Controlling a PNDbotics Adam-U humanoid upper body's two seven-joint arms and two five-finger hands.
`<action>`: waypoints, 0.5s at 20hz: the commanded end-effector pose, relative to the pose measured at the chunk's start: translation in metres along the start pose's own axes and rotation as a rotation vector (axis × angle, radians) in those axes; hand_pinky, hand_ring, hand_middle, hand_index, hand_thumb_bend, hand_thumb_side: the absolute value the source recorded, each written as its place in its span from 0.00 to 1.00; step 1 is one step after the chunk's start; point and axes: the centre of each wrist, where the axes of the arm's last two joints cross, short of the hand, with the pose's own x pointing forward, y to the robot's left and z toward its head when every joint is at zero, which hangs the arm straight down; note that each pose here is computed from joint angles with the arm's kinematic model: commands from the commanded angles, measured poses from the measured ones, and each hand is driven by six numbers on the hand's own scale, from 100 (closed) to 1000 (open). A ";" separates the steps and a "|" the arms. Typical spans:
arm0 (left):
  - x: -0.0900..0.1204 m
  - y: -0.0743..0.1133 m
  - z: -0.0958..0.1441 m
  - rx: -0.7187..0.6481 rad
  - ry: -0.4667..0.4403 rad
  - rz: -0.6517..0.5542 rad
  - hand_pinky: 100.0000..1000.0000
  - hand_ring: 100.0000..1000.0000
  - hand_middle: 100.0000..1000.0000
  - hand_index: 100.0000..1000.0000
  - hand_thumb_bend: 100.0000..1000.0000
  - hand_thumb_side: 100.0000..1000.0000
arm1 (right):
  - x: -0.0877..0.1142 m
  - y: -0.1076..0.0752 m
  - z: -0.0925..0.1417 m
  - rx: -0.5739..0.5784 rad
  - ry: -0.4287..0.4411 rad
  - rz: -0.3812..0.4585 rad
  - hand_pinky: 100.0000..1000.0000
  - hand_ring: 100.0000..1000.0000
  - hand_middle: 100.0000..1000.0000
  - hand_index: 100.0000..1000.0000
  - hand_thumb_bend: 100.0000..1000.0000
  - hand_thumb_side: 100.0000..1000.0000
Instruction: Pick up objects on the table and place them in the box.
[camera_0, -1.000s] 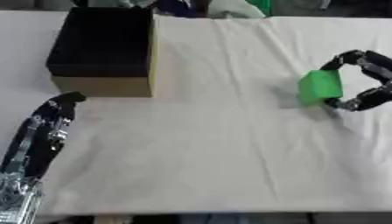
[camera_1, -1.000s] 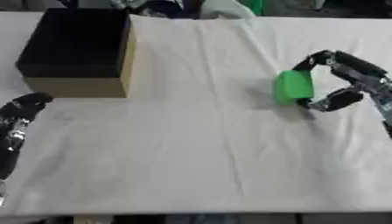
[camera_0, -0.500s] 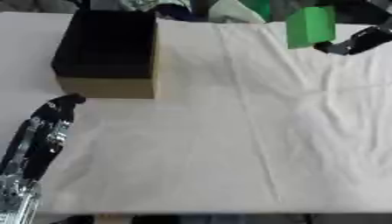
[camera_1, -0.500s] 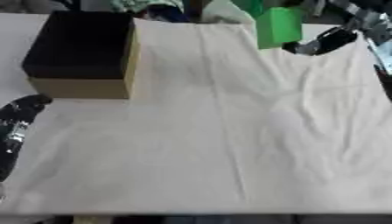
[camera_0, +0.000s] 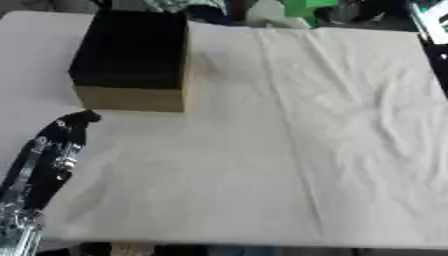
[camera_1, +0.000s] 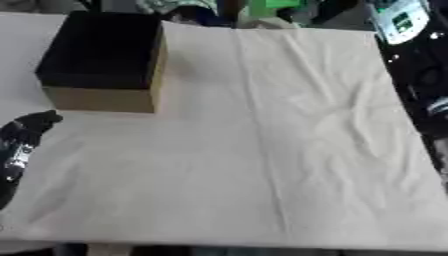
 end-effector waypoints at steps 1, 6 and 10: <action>0.006 0.001 -0.007 -0.035 -0.028 -0.009 1.00 0.96 0.71 0.79 0.00 0.62 | 0.007 -0.011 -0.023 0.023 -0.070 0.041 0.78 0.59 0.30 0.45 0.30 0.00; 0.009 -0.009 -0.016 -0.091 -0.049 0.015 1.00 0.96 0.71 0.79 0.00 0.62 | 0.019 0.003 -0.059 0.033 -0.120 0.026 0.79 0.59 0.30 0.46 0.30 0.00; 0.012 -0.015 -0.022 -0.128 -0.064 0.029 1.00 0.96 0.71 0.79 0.00 0.62 | 0.030 0.025 -0.083 0.071 -0.159 0.006 0.79 0.59 0.30 0.46 0.30 0.00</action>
